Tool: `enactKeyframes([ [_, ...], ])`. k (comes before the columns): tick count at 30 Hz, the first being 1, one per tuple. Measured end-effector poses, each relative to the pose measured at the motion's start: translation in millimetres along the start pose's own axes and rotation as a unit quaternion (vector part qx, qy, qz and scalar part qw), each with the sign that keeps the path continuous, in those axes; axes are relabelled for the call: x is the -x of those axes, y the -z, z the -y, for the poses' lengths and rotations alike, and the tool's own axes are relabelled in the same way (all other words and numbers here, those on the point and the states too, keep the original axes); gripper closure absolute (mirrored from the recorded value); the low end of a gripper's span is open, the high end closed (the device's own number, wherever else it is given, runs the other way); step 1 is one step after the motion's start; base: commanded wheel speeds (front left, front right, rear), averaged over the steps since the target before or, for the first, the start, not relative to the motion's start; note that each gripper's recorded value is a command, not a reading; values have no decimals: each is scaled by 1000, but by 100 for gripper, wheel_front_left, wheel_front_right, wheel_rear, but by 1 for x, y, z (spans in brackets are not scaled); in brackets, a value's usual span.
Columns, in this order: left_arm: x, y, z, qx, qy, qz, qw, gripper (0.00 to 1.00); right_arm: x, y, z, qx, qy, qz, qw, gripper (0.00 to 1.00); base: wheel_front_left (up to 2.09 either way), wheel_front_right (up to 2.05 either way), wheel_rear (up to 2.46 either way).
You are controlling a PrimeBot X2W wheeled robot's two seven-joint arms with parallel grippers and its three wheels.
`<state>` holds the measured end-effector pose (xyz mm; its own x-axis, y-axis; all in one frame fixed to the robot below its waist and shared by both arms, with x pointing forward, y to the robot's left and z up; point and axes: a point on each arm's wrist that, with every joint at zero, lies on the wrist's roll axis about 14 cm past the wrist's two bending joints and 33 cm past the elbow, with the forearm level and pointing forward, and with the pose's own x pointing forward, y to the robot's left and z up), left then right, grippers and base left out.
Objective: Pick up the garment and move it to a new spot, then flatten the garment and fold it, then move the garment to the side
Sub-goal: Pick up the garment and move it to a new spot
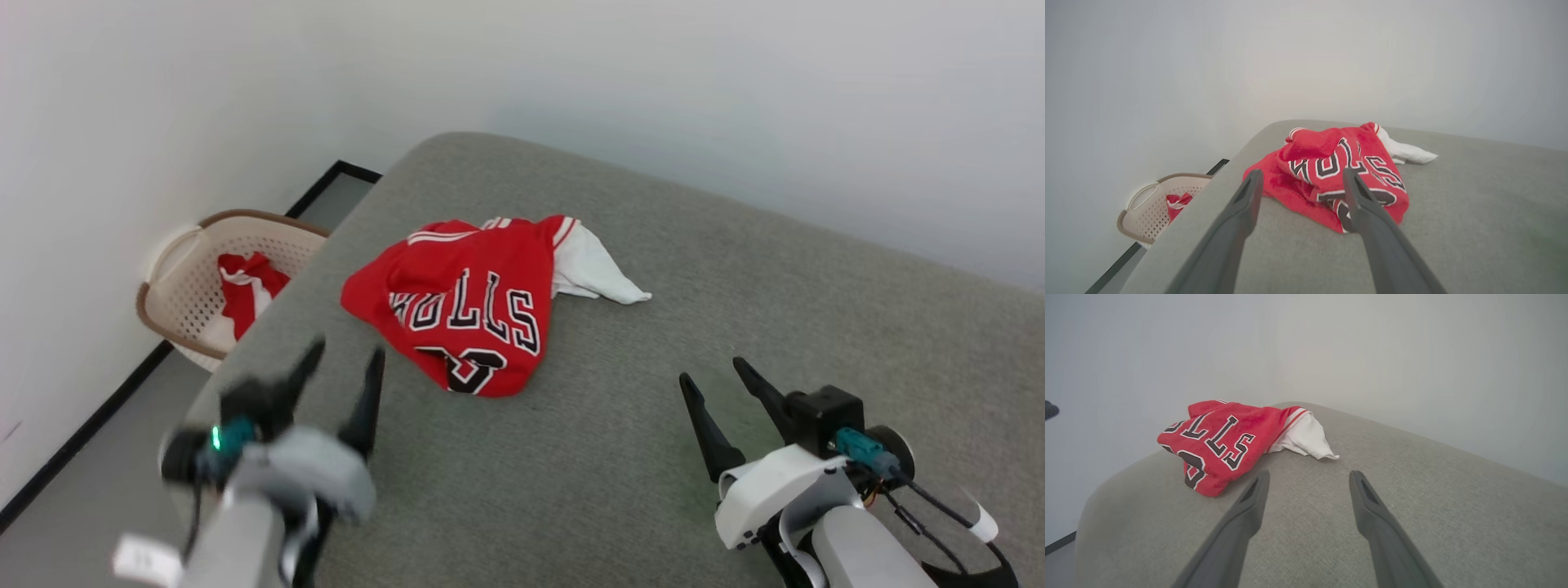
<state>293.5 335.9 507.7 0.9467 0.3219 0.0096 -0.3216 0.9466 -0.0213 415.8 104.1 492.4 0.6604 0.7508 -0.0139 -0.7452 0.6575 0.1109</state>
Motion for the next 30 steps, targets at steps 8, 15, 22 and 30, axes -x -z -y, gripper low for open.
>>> enactKeyframes([
  [8, -90, -57, 14, 18, 53, 1, 998, 0, -1, -6, 29, 14, 25, 13, 999, 0, 0, 0, 0],
  [15, -145, -20, 28, 72, 65, -149, 984, 0, 10, -1, 70, 5, 73, 18, 997, 0, 0, 0, 0],
  [22, -151, 59, 62, 57, 112, -361, 924, 0, 37, 28, 105, -12, 124, -10, 992, 0, 0, 0, 0],
  [30, -150, 121, 58, 11, 99, -487, 868, 0, 40, 46, 127, -11, 139, -24, 990, 0, 0, 0, 0],
])
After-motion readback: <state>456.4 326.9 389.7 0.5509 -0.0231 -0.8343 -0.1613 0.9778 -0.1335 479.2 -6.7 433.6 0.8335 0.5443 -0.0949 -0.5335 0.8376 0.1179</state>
